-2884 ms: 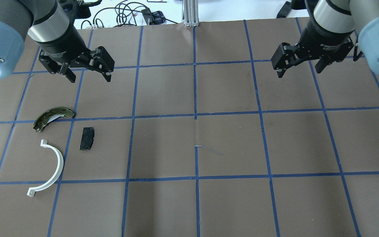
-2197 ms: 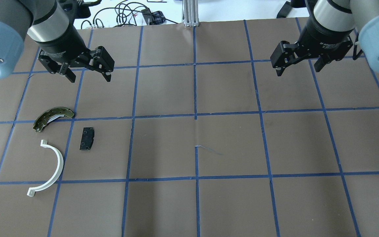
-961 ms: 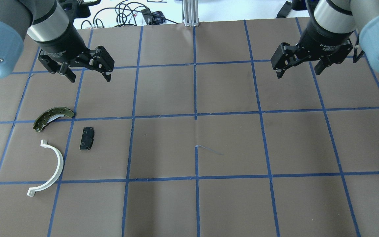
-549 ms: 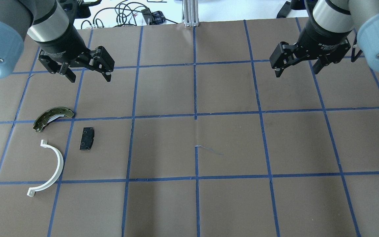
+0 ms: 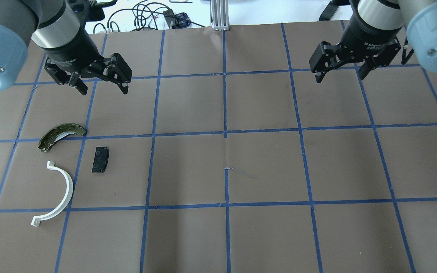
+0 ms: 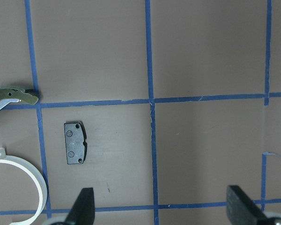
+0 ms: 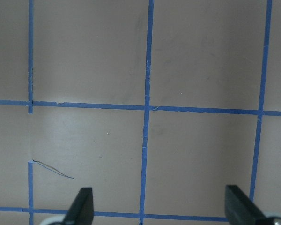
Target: Place bearing gear from tray to pile
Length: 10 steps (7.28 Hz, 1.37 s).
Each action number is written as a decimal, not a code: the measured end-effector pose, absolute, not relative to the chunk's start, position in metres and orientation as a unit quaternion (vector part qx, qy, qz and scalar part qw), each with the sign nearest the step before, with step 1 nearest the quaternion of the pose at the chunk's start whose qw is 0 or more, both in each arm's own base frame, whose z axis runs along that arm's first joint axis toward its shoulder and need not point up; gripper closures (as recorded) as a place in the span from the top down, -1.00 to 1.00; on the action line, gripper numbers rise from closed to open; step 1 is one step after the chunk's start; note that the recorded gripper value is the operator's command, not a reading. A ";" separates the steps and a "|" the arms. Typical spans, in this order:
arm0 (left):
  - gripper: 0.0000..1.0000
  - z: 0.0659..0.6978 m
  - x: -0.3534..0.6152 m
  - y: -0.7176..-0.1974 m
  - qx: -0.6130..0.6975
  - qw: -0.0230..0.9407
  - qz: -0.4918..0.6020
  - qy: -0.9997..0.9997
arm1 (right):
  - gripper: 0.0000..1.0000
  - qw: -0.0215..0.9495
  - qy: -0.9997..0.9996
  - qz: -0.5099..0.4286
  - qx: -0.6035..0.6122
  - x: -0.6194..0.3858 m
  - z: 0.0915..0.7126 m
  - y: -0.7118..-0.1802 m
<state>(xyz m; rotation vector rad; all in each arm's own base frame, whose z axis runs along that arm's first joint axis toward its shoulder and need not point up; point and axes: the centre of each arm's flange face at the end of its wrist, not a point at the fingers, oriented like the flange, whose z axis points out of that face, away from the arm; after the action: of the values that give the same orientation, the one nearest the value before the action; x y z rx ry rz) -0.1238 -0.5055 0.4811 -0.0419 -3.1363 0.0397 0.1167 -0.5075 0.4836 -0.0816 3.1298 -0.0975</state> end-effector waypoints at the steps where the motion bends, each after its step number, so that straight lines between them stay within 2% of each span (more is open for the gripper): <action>1: 1.00 0.481 -0.124 -0.505 -0.013 0.002 0.013 -1.000 | 1.00 0.003 0.999 -0.029 -0.026 0.114 0.481 -0.511; 4: 1.00 0.481 -0.123 -0.506 -0.013 0.002 0.013 -1.000 | 1.00 -0.001 1.000 -0.014 0.002 0.025 0.466 -0.531; 8: 1.00 0.481 -0.123 -0.506 -0.013 0.002 0.013 -1.000 | 1.00 -0.002 0.999 -0.007 -0.049 -0.208 0.415 -0.533; 10: 1.00 0.481 -0.123 -0.506 -0.013 0.002 0.013 -1.000 | 1.00 -0.008 0.998 -0.012 -0.054 -0.293 0.374 -0.525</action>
<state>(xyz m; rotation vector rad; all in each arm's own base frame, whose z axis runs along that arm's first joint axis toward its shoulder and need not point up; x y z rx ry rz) -0.1232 -0.5056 0.4810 -0.0401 -3.1368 0.0395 -0.2931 -0.5255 0.3738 -0.1714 3.1519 -0.0369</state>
